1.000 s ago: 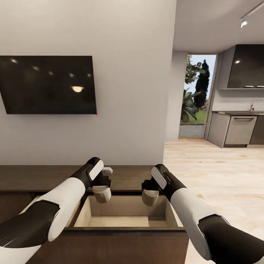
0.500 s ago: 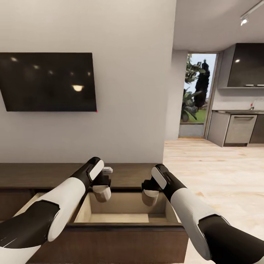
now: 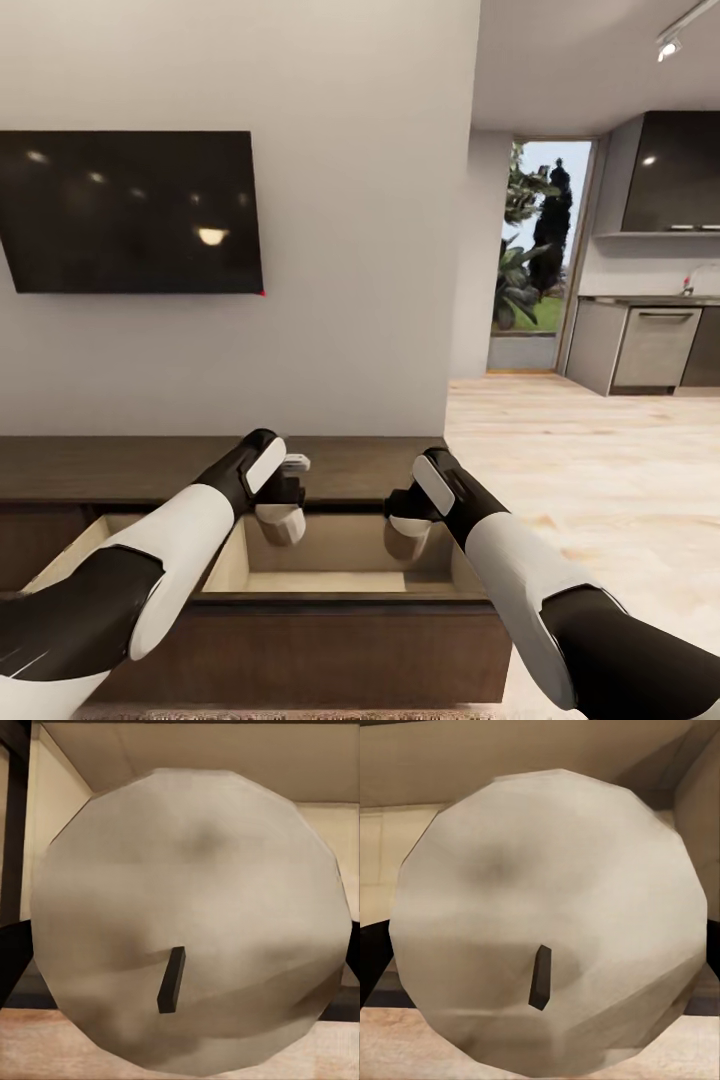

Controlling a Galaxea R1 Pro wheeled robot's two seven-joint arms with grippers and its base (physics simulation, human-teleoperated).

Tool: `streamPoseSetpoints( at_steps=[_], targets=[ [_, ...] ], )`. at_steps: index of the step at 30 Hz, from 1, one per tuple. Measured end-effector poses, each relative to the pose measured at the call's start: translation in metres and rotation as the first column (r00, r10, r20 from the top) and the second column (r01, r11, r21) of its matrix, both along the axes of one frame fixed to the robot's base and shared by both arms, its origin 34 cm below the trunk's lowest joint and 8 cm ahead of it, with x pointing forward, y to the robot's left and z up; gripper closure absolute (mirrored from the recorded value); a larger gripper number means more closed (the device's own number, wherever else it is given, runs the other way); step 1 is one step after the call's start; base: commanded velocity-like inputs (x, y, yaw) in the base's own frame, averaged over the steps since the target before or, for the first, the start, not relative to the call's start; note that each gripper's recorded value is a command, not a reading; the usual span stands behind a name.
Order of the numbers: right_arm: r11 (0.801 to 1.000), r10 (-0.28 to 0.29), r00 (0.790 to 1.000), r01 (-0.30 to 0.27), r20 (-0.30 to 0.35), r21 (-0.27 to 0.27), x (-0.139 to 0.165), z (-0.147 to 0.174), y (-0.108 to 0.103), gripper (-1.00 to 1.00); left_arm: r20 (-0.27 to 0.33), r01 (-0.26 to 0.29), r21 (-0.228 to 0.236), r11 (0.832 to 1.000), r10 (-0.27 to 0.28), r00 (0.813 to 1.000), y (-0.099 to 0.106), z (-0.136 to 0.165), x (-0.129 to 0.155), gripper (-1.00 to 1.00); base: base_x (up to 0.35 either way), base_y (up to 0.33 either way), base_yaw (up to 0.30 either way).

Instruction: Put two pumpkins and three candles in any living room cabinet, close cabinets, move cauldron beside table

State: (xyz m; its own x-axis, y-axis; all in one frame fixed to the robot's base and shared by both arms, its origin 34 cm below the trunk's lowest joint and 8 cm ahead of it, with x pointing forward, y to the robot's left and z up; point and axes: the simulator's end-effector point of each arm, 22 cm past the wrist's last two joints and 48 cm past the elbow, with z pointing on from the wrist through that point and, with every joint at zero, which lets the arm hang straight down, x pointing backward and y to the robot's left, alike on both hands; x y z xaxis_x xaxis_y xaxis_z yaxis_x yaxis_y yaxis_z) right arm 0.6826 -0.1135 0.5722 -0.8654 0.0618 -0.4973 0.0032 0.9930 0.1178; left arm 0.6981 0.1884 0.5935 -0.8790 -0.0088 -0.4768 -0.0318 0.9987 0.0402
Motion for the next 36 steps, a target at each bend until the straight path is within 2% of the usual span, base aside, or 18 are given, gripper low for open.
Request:
streamPoseSetpoints(
  at_steps=[12,26,31,36],
  targets=[
    [1.000,-0.001,0.999,0.002,-0.048,0.000,0.003,-0.031,-0.001,1.00,-0.047,0.010,-0.005,1.000,-0.010,0.999,-0.002,-0.032,0.004,1.00,0.000,0.000,0.000],
    [1.000,-0.002,0.999,0.002,-0.047,0.000,0.003,-0.030,-0.001,1.00,-0.045,0.011,-0.005,1.000,-0.011,0.999,-0.003,-0.031,0.004,1.00,0.000,0.000,0.000],
    [1.000,-0.013,1.000,0.013,-0.028,0.005,0.007,-0.029,-0.001,1.00,-0.045,0.011,-0.005,1.000,-0.011,0.999,-0.003,-0.031,0.004,1.00,0.002,0.000,0.000],
    [1.000,-0.015,1.000,0.015,-0.024,0.006,0.007,-0.028,-0.001,1.00,-0.044,0.012,-0.005,1.000,-0.012,0.999,-0.003,-0.031,0.004,1.00,0.136,0.028,0.000]
  ],
)
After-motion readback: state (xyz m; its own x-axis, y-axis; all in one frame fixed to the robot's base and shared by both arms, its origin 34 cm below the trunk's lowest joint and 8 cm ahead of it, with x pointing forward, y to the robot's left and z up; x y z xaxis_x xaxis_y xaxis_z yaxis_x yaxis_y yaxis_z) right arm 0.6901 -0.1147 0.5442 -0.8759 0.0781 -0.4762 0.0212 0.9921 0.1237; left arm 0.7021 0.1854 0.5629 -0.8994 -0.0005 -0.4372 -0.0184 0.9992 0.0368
